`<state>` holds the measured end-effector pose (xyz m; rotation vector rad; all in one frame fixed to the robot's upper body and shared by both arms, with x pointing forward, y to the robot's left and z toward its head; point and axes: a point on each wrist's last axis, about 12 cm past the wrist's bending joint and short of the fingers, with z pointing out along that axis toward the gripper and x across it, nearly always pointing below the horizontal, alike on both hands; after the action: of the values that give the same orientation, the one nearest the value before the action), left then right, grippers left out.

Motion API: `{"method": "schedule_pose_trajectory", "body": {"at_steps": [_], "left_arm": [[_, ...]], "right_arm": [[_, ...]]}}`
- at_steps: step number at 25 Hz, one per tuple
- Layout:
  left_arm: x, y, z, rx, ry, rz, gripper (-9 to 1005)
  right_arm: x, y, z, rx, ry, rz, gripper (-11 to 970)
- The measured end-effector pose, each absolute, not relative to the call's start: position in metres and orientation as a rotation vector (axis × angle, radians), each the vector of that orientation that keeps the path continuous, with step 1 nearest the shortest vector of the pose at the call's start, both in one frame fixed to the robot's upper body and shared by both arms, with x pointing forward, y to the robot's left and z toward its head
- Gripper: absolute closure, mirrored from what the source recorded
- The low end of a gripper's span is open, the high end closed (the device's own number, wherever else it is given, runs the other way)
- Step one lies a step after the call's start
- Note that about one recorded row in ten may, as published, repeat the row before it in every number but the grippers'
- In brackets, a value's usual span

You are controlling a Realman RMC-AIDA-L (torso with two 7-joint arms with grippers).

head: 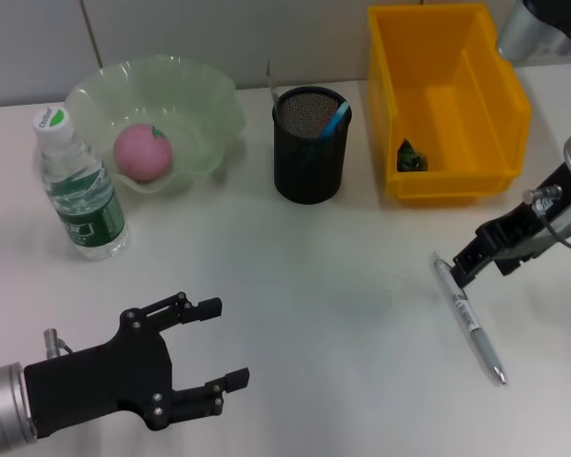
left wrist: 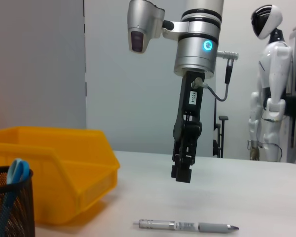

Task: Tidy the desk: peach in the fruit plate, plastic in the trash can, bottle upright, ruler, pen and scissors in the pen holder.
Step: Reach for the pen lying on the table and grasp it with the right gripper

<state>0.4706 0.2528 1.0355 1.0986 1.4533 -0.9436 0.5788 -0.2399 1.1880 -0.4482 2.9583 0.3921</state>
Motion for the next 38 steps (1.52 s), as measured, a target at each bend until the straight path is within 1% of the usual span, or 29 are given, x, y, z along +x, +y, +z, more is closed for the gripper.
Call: {"method": "schedule_pose_trajectory", "body": {"at_steps": [13, 19, 29, 38], "left_arm": [[0.472, 0.254, 1.036, 1.104, 1.453, -0.932, 192], [0.472, 0.253, 1.036, 1.103, 1.453, -0.934, 192], [0.473, 0.251, 1.036, 1.108, 1.446, -0.934, 192], [0.475, 0.25, 1.038, 1.11, 1.442, -0.931, 192]], "right_arm": [[0.584, -0.234, 1.179, -0.489, 3.003, 0.339, 331], [0.588, -0.227, 1.169, -0.507, 3.019, 0.324, 331], [0.591, -0.219, 1.16, -0.473, 3.047, 0.277, 333], [0.59, -0.222, 1.146, -0.439, 3.067, 0.281, 337]]}}
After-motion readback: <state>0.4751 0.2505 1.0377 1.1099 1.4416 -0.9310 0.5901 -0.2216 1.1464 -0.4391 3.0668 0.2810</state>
